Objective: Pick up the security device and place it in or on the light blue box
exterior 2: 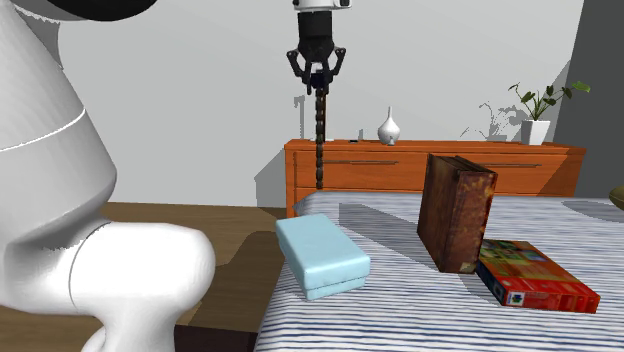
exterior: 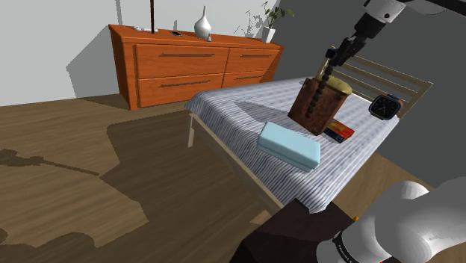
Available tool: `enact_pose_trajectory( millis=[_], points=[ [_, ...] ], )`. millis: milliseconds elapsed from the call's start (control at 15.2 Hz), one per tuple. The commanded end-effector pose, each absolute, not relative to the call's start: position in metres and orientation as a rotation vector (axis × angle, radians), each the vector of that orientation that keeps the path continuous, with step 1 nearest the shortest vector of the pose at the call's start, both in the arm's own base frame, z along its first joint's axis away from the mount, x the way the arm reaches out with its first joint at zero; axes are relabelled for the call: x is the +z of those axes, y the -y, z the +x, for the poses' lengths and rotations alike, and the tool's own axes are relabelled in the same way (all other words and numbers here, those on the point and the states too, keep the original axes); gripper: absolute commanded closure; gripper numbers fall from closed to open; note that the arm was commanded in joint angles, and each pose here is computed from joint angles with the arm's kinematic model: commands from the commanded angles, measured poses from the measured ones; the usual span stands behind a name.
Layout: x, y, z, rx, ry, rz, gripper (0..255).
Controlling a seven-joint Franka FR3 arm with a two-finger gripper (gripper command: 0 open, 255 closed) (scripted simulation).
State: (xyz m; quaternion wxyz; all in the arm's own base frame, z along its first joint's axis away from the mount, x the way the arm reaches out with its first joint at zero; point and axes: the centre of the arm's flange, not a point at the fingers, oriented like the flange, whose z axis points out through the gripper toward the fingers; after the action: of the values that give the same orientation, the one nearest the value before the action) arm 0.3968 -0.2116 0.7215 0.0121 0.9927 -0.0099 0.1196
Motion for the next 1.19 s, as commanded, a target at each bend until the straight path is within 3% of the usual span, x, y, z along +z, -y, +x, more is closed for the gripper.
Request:
enact_pose_trajectory(
  millis=[0, 1122],
  points=[
    [0.712, 0.212, 0.397, 0.374, 0.031, 3.095, 255],
    [0.622, 0.212, 0.397, 0.374, 0.031, 3.095, 255]
  ],
)
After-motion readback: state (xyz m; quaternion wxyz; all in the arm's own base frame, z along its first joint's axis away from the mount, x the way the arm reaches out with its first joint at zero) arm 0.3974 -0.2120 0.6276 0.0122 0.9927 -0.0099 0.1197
